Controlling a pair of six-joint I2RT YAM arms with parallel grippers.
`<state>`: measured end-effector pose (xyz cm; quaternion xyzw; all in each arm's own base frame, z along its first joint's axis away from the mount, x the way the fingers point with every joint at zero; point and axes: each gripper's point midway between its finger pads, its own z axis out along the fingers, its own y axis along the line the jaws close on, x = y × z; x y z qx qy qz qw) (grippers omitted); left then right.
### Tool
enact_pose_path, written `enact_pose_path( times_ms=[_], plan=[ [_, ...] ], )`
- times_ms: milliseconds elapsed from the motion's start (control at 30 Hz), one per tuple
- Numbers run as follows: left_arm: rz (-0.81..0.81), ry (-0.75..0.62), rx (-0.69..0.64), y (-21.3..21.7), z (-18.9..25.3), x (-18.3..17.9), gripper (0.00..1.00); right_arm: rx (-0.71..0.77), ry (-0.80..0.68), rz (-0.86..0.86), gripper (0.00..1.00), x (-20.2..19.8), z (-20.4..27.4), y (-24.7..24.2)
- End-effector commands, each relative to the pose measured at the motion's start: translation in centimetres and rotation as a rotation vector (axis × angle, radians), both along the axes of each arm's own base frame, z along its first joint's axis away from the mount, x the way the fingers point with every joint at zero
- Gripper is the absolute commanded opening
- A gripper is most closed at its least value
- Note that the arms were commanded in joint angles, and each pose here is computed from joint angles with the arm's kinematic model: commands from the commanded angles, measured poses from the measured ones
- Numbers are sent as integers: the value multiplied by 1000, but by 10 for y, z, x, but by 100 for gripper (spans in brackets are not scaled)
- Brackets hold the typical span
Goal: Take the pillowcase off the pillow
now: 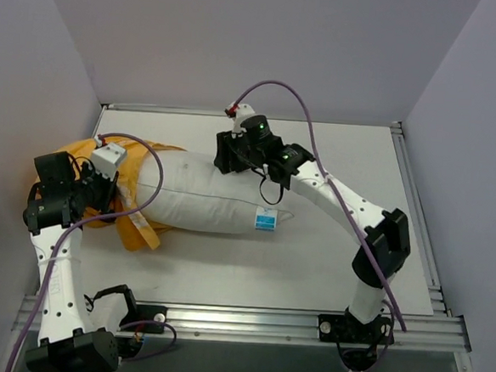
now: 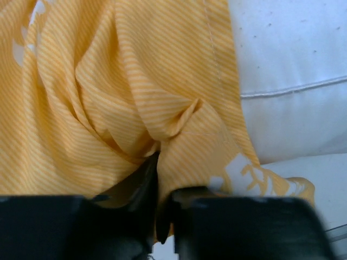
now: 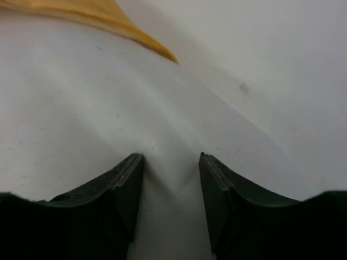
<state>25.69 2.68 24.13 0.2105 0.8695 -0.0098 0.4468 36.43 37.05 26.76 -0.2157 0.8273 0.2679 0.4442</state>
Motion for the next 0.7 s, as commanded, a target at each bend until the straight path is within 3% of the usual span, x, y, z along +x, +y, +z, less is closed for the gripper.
enact_pose_path(
  times_ms=[0, 33, 100, 133, 167, 267, 433, 467, 533, 567, 667],
  plan=[
    [41, 11, 42, 11, 2, -7, 30, -72, 142, -38, 45, -13, -73, 1],
    [28, 51, 30, 7, -2, -16, 54, -118, 205, -51, 42, -27, -109, -8],
    [-104, 37, 13, -13, 13, -26, 83, -153, 252, -69, 42, -45, -139, -19],
    [-164, 100, -24, -27, 10, -46, 97, -126, 245, -76, 42, -50, -140, -21],
    [-243, 53, 7, -34, 29, -51, 94, -156, 304, -98, 42, -68, -169, -36],
    [-388, 11, -61, -65, 54, -72, 94, -149, 329, -96, 41, -92, -191, -42],
    [-491, -143, -195, -96, 117, -67, 94, -148, 335, -32, 41, -127, -204, -26],
    [-494, -140, -272, -102, 124, -62, 94, -149, 334, -27, 41, -131, -204, -25],
    [-494, -176, -293, -104, 134, -41, 94, -156, 322, -9, 41, -140, -203, -21],
    [-375, -109, -297, -94, 124, -24, 94, -153, 316, 0, 41, -142, -201, -20],
    [-326, -33, -157, -108, 93, 17, 95, -132, 307, 50, 41, -153, -190, -14]
  ],
)
